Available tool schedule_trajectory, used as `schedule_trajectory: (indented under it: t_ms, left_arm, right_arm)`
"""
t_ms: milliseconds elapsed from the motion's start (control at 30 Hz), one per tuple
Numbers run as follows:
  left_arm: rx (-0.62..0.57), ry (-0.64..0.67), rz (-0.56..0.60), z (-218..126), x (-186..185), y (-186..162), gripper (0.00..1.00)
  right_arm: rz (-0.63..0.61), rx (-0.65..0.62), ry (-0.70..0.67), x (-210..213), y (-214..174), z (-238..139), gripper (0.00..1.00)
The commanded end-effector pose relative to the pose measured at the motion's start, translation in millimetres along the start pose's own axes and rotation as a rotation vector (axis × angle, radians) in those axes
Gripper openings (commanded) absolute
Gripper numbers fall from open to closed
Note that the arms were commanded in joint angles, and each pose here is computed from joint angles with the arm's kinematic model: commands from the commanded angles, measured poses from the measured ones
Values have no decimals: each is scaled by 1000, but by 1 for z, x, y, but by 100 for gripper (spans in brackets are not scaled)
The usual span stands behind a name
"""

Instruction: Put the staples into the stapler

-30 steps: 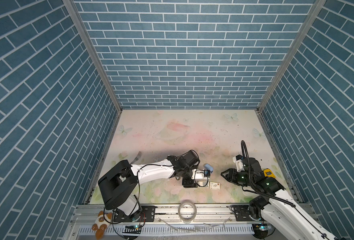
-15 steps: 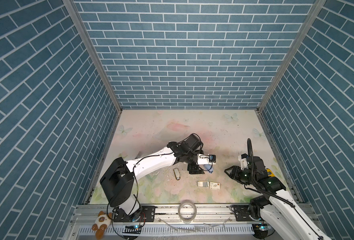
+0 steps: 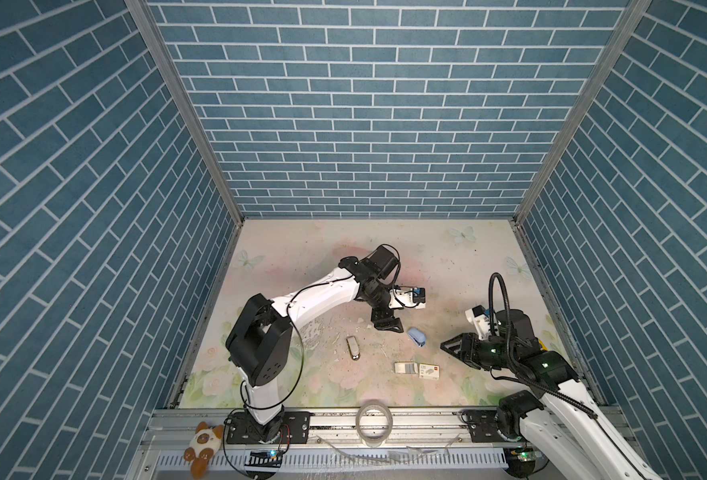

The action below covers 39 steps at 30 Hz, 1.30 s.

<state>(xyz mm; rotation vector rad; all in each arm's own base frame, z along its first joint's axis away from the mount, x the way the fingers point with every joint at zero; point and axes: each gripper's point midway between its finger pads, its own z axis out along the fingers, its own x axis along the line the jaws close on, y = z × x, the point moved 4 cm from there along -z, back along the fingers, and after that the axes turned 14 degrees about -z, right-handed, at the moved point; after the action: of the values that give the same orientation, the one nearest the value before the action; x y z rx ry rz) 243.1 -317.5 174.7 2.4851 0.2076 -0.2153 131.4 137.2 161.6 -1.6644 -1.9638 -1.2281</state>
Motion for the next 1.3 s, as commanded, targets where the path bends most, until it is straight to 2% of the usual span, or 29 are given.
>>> schedule_trajectory:
  t_ms: [0,100,233,400,467,567,700,833,967,1067,1167,1267]
  left_arm:
    - [-83,86,-47,-44,-6,9,77]
    - [-81,188,-71,-67,-6,11,77]
    - [-45,294,-101,-85,-10,-8,78]
    - [-5,280,-133,-83,-13,-27,80]
    - [-14,269,-189,-77,-6,-29,79]
    - [-40,235,-248,-75,-3,-26,79]
    - [-31,220,-243,-74,0,-27,79]
    - [-34,181,-324,-71,13,-31,79]
    - [-46,166,-340,-77,18,-29,79]
    - [-51,188,-376,-81,28,-34,79]
    - [-83,342,-499,-90,56,-45,78]
    - [-160,307,-555,-99,62,-49,78]
  right_arm:
    - [-41,5,-72,-3,-6,-8,40]
    - [-73,-34,-91,1,-3,-8,40]
    - [-151,-33,-113,14,8,-14,41]
    - [-222,-6,-100,24,11,-3,41]
    - [-248,19,-156,18,8,0,41]
    - [-259,75,-168,18,3,9,41]
    - [-301,86,-212,23,5,12,41]
    - [-334,100,-269,25,0,24,41]
    - [-351,123,-321,26,-9,42,42]
    - [-360,118,-317,33,-18,59,42]
    - [-365,113,-354,39,-21,70,42]
    - [-349,130,-360,43,-31,82,41]
